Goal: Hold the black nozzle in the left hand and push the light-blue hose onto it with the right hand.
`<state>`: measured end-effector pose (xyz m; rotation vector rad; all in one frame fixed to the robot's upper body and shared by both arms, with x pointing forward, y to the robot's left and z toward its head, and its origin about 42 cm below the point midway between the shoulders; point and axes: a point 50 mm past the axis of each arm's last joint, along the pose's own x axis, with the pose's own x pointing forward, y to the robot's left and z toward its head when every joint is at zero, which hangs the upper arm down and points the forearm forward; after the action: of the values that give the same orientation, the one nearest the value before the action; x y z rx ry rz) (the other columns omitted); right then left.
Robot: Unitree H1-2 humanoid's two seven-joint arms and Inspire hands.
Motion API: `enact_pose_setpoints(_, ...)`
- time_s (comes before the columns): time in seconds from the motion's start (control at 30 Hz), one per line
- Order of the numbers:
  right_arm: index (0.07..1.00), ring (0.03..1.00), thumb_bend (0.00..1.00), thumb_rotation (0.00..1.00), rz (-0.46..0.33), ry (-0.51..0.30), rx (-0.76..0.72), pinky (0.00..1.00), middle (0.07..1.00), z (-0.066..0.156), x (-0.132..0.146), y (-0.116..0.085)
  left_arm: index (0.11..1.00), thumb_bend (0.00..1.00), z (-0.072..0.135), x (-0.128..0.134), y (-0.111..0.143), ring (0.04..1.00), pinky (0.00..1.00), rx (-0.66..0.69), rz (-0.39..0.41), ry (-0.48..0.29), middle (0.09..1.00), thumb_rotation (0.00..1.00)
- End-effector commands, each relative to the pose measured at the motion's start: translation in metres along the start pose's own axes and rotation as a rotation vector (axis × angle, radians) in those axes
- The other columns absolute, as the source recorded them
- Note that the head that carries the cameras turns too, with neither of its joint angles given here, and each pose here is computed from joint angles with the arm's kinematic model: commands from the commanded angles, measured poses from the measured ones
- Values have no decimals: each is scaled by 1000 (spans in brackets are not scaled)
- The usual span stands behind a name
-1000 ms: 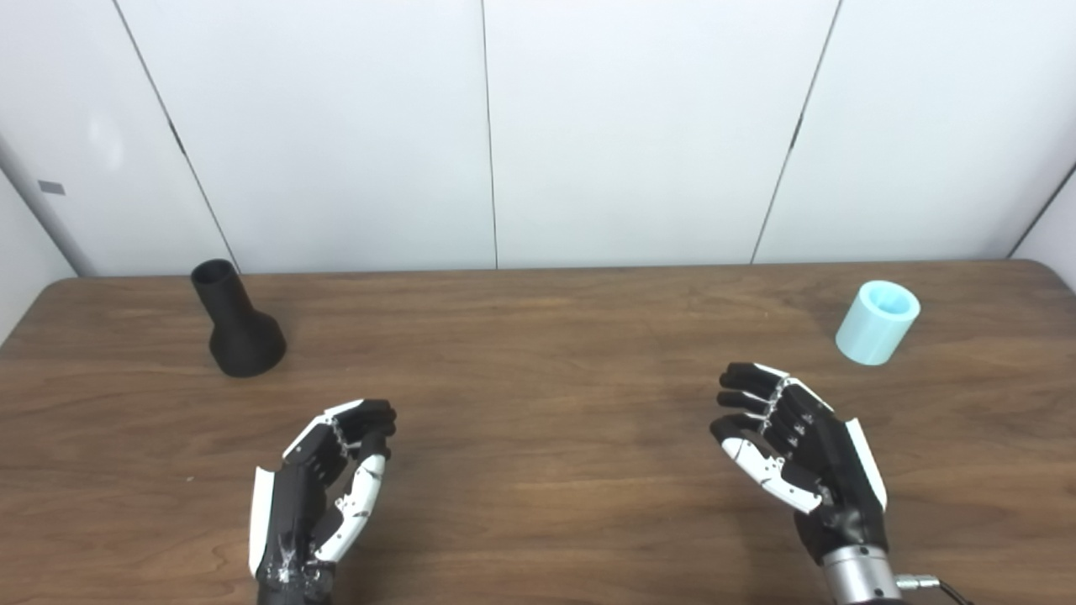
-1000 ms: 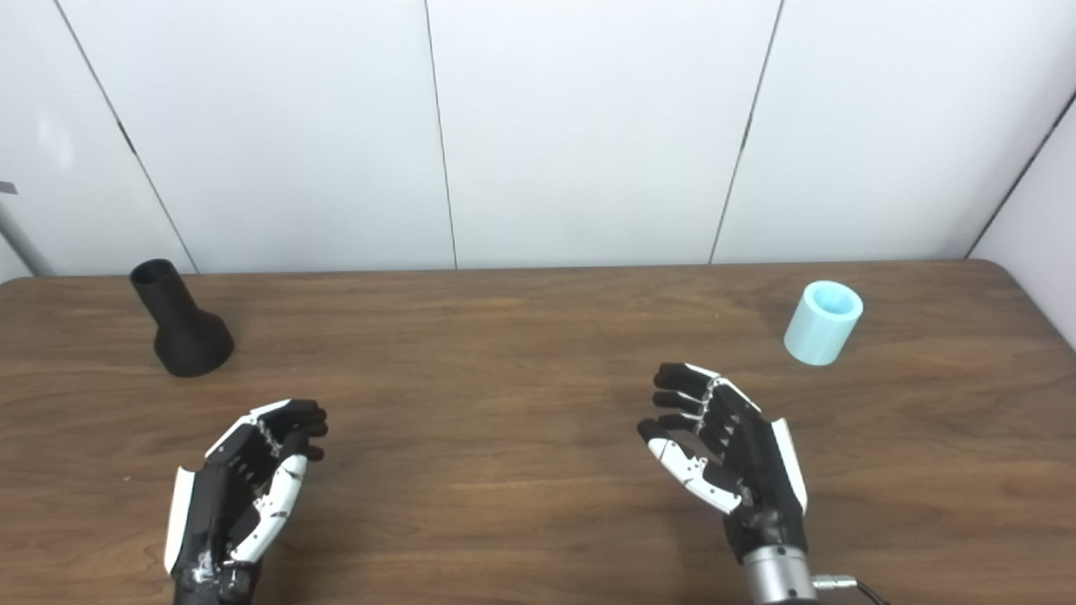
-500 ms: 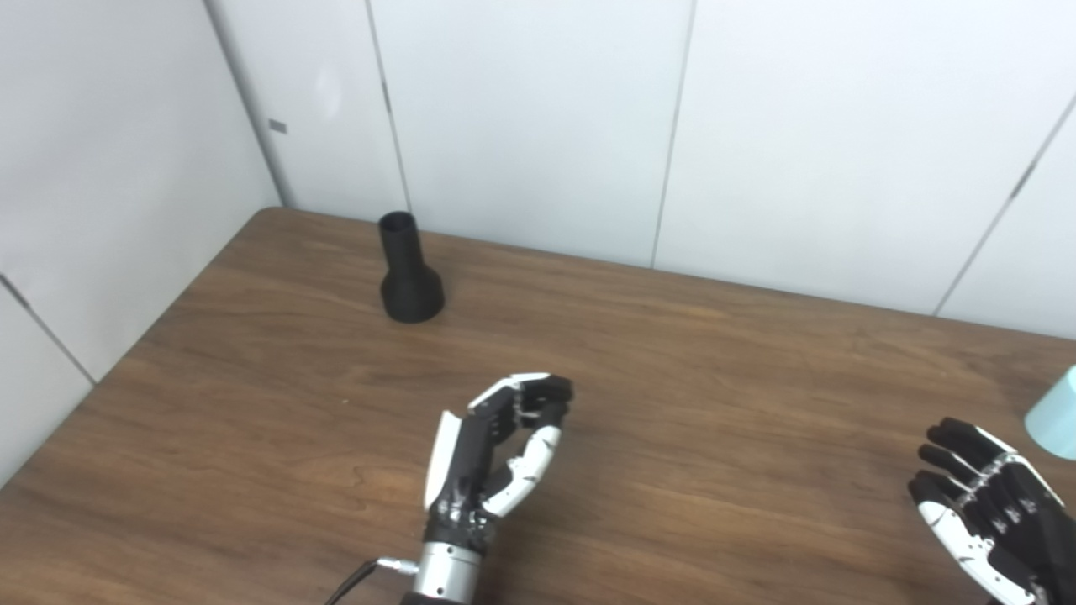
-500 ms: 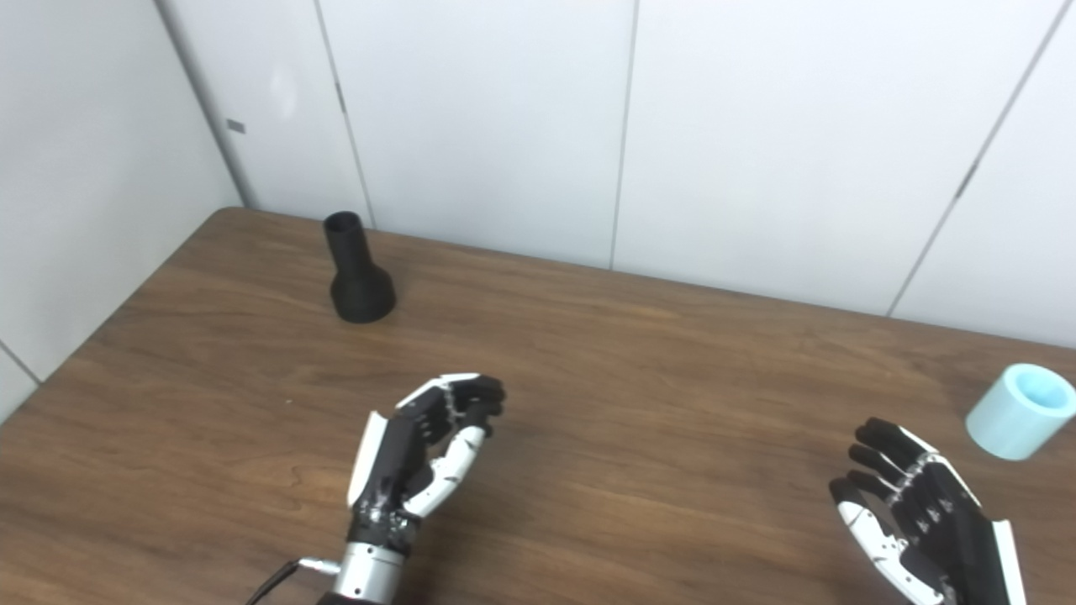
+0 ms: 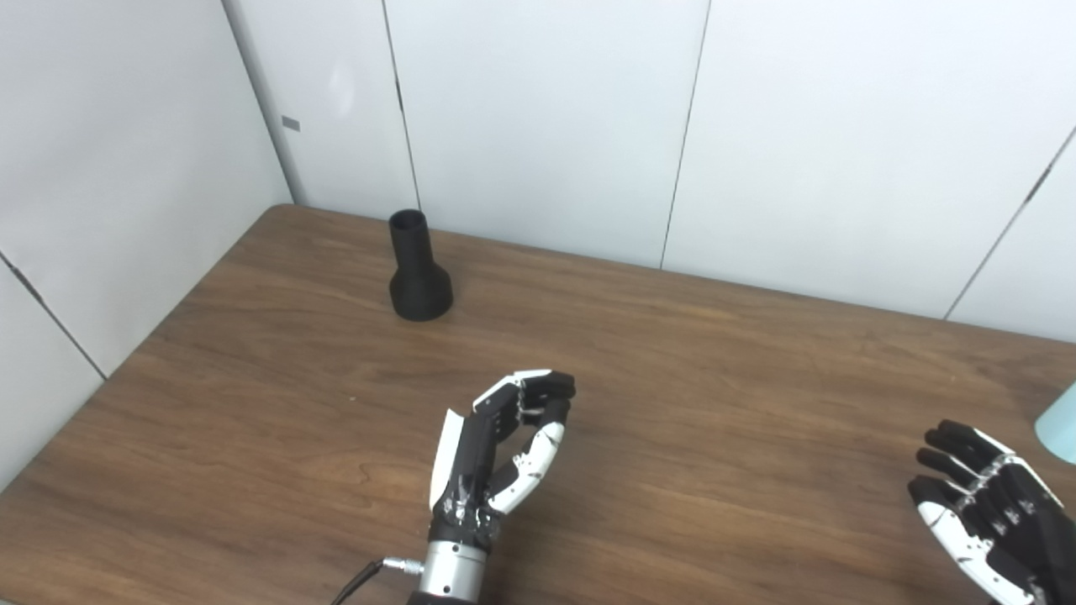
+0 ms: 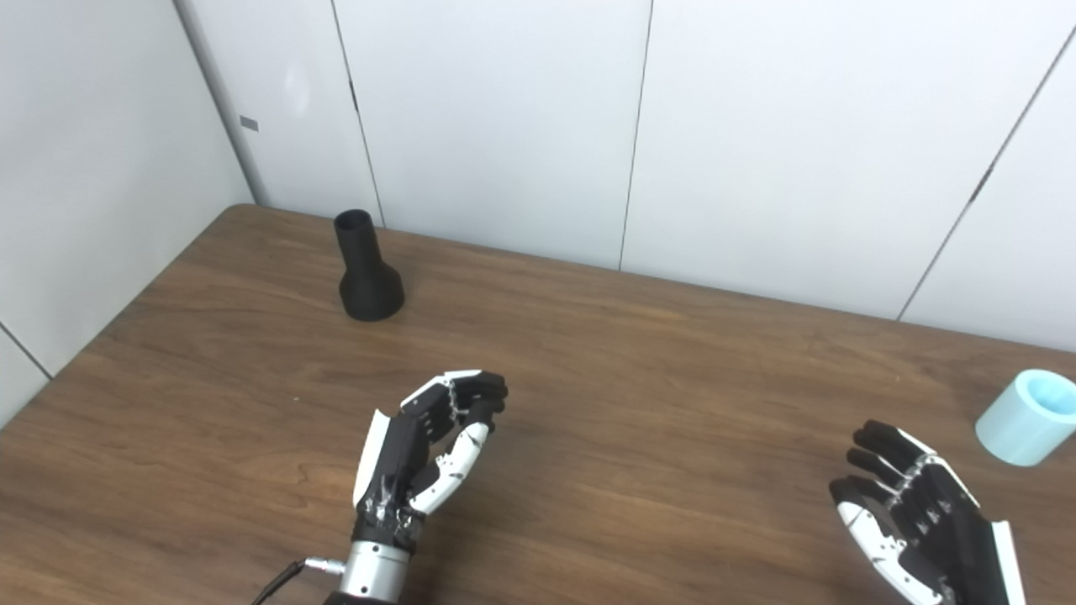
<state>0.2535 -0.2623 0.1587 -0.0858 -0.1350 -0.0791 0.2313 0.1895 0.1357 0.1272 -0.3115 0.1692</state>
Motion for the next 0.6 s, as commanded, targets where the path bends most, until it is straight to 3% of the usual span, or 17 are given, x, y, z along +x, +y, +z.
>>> enact_pose_setpoints(0.0, 710, 723, 173, 0, 1, -83, -2, 637, 738, 18, 7, 0, 687, 522, 10, 4, 0, 654, 549, 4, 53, -22, 684, 370)
enact_pose_setpoints(0.07, 706, 716, 168, 0, 1, -85, 12, 626, 734, 18, 8, 1, 729, 676, 12, 6, 4, 692, 588, 28, 77, -10, 723, 364)
enact_pose_setpoints(0.17, 701, 708, 167, 0, 0, -93, 14, 618, 727, 18, 9, 1, 850, 804, 13, 11, 12, 816, 777, 96, 101, 8, 834, 378)
enact_pose_setpoints(0.3, 706, 715, 158, 0, 2, -81, 10, 628, 731, 20, 9, 2, 946, 923, -5, 21, 32, 947, 943, 186, 161, 8, 937, 433)
enact_pose_setpoints(0.57, 691, 700, 144, 0, 8, -85, 9, 604, 715, 24, 10, 5, 1000, 965, 11, 47, 77, 997, 926, 215, 209, -33, 1000, 389)
